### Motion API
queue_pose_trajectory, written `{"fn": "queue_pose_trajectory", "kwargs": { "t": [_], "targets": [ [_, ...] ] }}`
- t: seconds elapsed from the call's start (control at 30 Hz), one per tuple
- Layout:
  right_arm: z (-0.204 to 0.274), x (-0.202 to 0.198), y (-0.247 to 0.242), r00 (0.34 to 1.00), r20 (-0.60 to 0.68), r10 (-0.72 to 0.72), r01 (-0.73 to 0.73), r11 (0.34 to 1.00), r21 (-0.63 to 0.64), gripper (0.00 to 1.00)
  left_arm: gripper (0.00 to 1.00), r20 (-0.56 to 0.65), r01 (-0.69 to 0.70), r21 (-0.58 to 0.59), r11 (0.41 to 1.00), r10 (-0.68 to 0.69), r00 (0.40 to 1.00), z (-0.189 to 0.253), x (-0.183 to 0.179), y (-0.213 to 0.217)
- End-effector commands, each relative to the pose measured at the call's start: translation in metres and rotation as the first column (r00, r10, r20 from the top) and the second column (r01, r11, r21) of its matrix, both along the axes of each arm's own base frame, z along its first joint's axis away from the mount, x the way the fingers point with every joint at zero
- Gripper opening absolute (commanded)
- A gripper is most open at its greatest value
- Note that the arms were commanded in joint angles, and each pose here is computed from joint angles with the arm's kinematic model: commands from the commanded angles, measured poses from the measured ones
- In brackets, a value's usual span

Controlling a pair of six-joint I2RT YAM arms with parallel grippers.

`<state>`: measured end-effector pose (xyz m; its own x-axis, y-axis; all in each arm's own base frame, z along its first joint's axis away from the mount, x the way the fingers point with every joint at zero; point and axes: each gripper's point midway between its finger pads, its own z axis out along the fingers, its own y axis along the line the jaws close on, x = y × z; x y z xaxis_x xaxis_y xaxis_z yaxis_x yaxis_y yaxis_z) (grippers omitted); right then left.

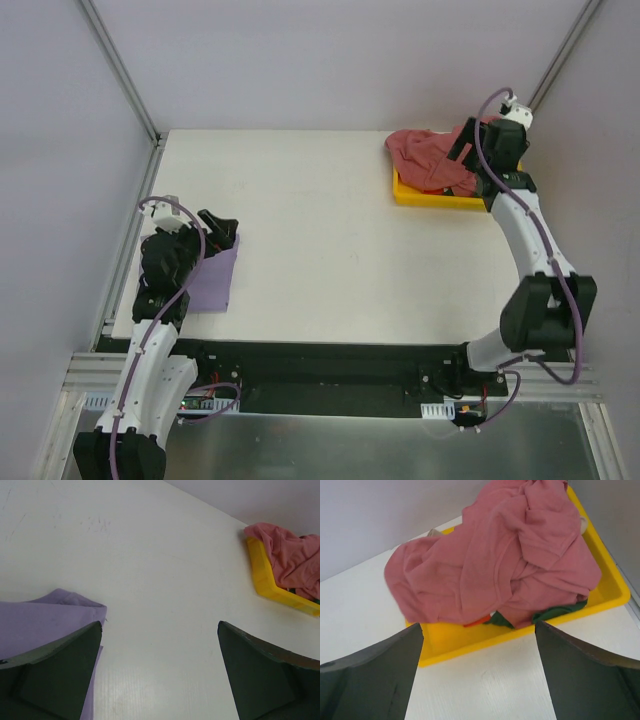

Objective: Fold and stack the t-shirts
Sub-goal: Grab crumpled tshirt from bin with the right arm

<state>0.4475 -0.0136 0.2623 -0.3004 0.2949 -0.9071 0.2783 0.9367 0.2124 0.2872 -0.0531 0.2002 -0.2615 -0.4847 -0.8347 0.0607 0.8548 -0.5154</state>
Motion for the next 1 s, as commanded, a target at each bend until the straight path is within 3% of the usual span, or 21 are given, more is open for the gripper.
{"fn": "queue_pose_trajectory", "kwargs": {
  "t": [0.0, 0.3, 0.53, 0.63, 0.73, 0.8, 0.87, 0.9, 0.97],
  "targets": [
    [-0.033, 0.038, -0.023, 0.971, -0.182, -0.154, 0.149, 0.988, -0.041, 0.96, 0.99, 0.079, 0.033, 0.002, 0.999, -0.033, 0.996, 0.025, 0.006, -0.005],
    [-0.066, 0.138, -0.036, 0.936, -0.267, -0.231, 0.212, 0.972, -0.099, 0.96, 0.99, 0.067, 0.044, -0.012, 0.999, -0.043, 0.997, 0.022, 0.010, -0.007],
    [-0.103, 0.142, -0.043, 0.916, -0.285, -0.282, 0.269, 0.959, -0.086, 0.99, 0.99, 0.059, 0.018, -0.009, 1.000, -0.017, 0.998, 0.019, 0.011, -0.003],
    [-0.114, 0.147, -0.040, 0.921, -0.298, -0.251, 0.245, 0.968, -0.058, 0.77, 0.99, 0.050, 0.021, -0.011, 1.000, -0.020, 0.999, 0.018, 0.012, -0.003],
    [-0.116, 0.157, -0.033, 0.934, -0.302, -0.189, 0.179, 0.982, -0.059, 0.66, 0.99, 0.041, 0.011, -0.007, 1.000, -0.010, 0.999, 0.016, 0.014, -0.002],
    [-0.112, 0.158, -0.035, 0.932, -0.303, -0.197, 0.183, 0.980, -0.074, 0.51, 0.99, 0.035, 0.000, -0.003, 1.000, 0.000, 0.999, 0.015, 0.014, 0.000],
    [-0.109, 0.159, -0.034, 0.933, -0.305, -0.190, 0.176, 0.982, -0.073, 0.30, 0.99, 0.036, -0.005, 0.002, 1.000, 0.005, 0.999, 0.016, 0.014, 0.002],
    [-0.105, 0.159, -0.030, 0.939, -0.301, -0.166, 0.154, 0.986, -0.061, 0.01, 0.99, 0.035, -0.005, 0.003, 1.000, 0.005, 0.999, 0.016, 0.013, 0.002],
    [-0.093, 0.158, -0.022, 0.951, -0.289, -0.114, 0.109, 0.994, -0.033, 0.01, 0.99, 0.044, -0.012, 0.009, 1.000, 0.011, 0.999, 0.019, 0.012, 0.003]
  ]
}}
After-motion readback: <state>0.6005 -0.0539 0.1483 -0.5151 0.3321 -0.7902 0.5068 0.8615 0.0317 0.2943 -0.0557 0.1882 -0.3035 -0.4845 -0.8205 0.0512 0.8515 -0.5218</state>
